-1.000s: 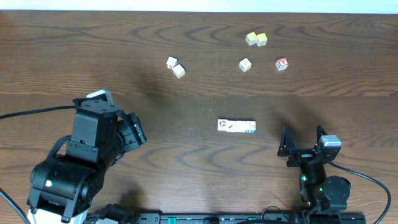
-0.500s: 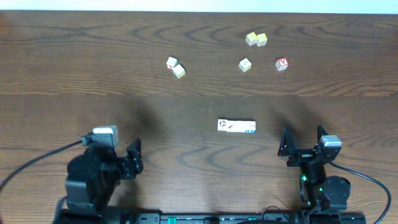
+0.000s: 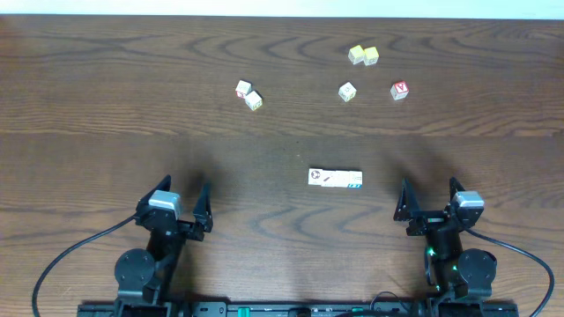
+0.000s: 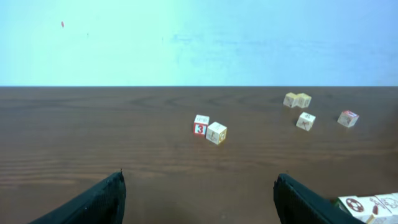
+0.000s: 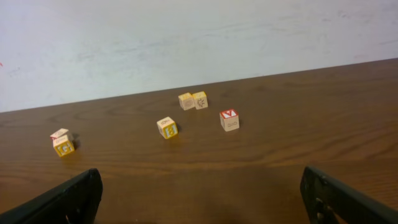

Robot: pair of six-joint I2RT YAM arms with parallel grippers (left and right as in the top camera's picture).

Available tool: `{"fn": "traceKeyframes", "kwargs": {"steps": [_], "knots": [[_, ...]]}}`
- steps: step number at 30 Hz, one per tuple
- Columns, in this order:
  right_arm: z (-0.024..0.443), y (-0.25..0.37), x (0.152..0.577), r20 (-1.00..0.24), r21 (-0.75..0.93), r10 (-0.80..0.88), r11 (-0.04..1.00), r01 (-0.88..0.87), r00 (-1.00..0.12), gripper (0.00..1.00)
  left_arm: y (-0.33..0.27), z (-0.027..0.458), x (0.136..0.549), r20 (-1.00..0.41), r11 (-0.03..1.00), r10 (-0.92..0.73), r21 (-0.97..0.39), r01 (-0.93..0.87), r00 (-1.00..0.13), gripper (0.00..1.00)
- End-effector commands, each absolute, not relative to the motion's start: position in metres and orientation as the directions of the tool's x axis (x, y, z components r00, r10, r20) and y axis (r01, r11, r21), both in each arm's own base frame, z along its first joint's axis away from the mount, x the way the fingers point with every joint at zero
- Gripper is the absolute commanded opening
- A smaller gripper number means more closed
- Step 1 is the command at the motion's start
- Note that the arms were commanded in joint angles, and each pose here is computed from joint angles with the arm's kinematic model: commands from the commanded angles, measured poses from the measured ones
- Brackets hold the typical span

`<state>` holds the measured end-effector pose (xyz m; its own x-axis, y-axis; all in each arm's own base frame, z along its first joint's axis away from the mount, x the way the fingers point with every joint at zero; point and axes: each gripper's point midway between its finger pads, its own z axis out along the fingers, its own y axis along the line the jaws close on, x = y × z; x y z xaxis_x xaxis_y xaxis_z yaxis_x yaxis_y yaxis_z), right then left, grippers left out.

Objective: Lift 4 blocks

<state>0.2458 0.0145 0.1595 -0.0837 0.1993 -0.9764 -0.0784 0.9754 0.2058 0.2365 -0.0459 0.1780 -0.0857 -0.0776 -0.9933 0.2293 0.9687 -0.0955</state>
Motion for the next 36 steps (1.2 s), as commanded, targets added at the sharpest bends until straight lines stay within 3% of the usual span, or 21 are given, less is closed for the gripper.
{"fn": "traceKeyframes", "kwargs": {"steps": [1, 8, 14, 36], "knots": [[0.159, 0.012, 0.246, -0.979, 0.191, 0.185, 0.979, -0.069, -0.08, 0.99, -0.05, 0.17, 0.238, -0.996, 0.963, -0.061, -0.077, 0.257, -0.069, 0.76], [0.159, 0.012, 0.246, -0.979, 0.191, 0.186, 0.979, -0.069, -0.08, 0.99, -0.039, 0.141, 0.241, -0.984, 0.976, -0.083, -0.112, 0.184, -0.156, 0.76], [0.159, 0.012, 0.246, -0.979, 0.191, 0.186, 0.979, -0.069, -0.08, 0.99, -0.02, 0.138, 0.243, -0.976, 0.985, -0.147, -0.16, 0.065, -0.161, 0.77], [0.159, 0.012, 0.246, -0.979, 0.191, 0.186, 0.979, -0.069, -0.08, 0.99, -0.021, 0.138, 0.243, -0.976, 0.985, -0.147, -0.159, 0.066, -0.162, 0.77]]}}
